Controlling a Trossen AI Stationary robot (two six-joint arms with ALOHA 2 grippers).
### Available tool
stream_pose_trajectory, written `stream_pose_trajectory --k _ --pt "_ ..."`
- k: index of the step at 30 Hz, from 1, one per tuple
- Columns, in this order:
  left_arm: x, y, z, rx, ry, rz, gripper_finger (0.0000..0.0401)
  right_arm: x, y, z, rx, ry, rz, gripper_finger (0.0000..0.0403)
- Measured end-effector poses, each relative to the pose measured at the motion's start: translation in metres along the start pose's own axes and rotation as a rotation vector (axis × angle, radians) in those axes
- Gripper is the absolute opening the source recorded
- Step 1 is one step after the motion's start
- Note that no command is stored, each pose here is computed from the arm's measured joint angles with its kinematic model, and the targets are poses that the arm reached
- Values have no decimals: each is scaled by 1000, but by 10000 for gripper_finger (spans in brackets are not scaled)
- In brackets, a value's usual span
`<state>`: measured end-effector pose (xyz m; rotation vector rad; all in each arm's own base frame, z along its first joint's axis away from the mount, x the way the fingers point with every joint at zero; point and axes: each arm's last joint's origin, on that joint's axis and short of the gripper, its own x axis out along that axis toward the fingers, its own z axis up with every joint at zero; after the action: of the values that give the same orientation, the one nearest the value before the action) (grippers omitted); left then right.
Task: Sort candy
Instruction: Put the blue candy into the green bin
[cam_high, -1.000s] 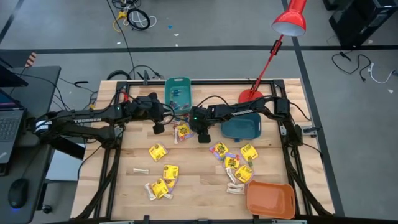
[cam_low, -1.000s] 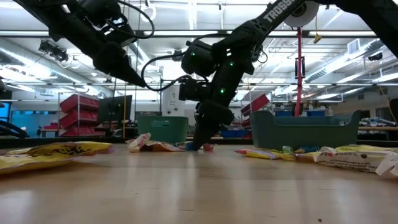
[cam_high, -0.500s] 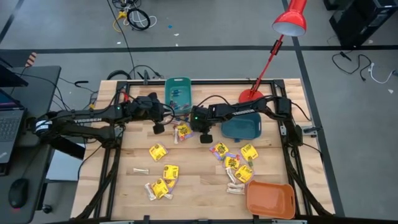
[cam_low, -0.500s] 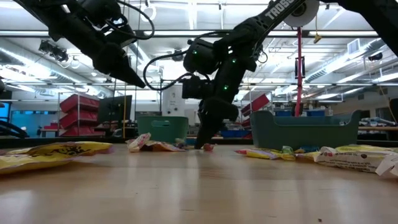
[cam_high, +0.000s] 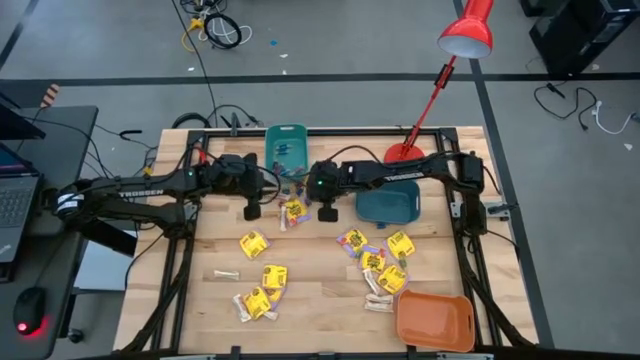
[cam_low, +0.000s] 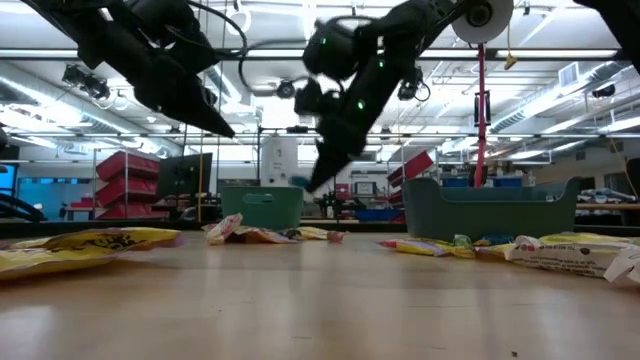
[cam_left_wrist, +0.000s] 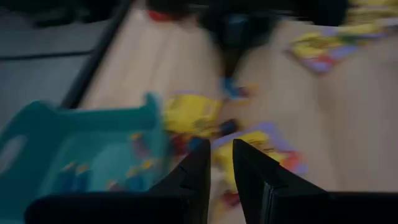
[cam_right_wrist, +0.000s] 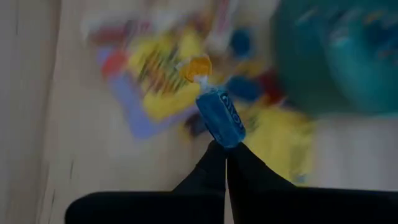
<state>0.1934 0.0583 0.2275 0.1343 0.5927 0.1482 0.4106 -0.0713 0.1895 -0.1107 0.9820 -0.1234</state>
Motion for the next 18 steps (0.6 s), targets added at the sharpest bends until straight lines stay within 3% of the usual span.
stream_pose_trajectory --k 3,8,18 --pt "0 -2 1 7 -23 -58 69 -12 -3 12 33 -106 -21 0" --pt "0 0 7 15 -89 -48 69 -20 -4 27 33 -262 -36 0" --pt "3 3 13 26 -134 19 72 -23 -4 38 9 -374 -48 0"
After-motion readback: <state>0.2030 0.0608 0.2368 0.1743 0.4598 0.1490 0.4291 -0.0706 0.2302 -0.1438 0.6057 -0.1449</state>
